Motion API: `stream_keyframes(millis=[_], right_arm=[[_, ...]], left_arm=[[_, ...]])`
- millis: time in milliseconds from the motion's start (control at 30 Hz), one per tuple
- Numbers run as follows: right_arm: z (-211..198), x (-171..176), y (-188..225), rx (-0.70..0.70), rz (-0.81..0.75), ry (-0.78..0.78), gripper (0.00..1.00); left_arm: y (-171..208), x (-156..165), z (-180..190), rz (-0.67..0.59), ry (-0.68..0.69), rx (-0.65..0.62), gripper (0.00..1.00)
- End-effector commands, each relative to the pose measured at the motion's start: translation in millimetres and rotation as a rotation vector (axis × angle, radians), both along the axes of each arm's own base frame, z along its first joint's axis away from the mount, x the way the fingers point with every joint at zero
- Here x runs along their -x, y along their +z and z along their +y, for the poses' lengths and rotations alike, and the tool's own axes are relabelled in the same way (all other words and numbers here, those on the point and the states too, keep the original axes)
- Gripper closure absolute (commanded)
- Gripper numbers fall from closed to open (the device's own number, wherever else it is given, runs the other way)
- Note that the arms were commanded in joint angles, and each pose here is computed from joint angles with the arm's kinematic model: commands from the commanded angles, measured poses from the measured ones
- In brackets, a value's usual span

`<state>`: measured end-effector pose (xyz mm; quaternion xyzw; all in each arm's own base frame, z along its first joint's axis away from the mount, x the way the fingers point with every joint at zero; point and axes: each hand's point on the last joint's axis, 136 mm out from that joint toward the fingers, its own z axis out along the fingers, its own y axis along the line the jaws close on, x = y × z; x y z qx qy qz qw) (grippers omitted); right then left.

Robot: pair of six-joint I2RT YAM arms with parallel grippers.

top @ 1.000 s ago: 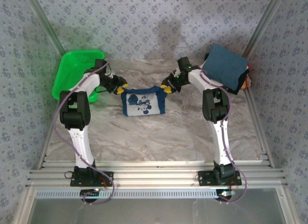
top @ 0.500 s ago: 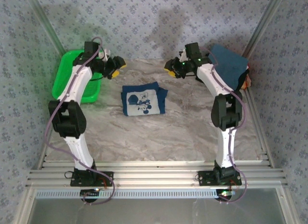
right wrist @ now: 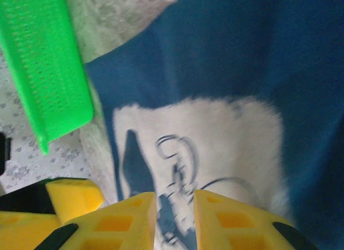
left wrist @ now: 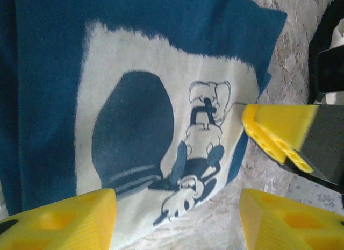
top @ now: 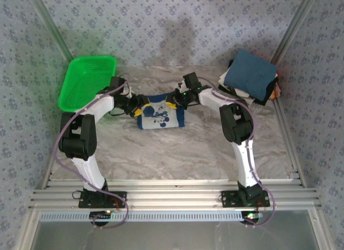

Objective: Fold and stack the t-shirts

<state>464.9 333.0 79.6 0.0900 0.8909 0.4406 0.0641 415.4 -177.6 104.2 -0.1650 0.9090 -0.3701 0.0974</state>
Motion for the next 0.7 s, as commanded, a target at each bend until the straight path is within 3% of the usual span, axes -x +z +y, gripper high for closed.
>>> stream_keyframes(millis=[0, 400, 500, 667], right_arm=[[-15.6, -12.6, -15.5, 0.010, 0.015, -0.048, 0.75], [-48.4, 3.6, -72.4, 0.093, 0.129, -0.081, 0.74], [-52.2, 4.8, -67.9, 0.097, 0.127, -0.083, 0.74], [-65.1, 4.9, -18.7, 0.129, 0.025, -0.071, 0.70]], left_arm=[[-17.8, -12.5, 4.1, -0.018, 0.030, -0.015, 0.39], [-79.3, -2.0, 16.7, 0.101, 0.029, -0.124, 0.41], [-66.9, -4.6, 13.5, 0.080, 0.020, -0.104, 0.41], [-3.7, -7.8, 20.4, -0.031, 0.012, -0.113, 0.39]])
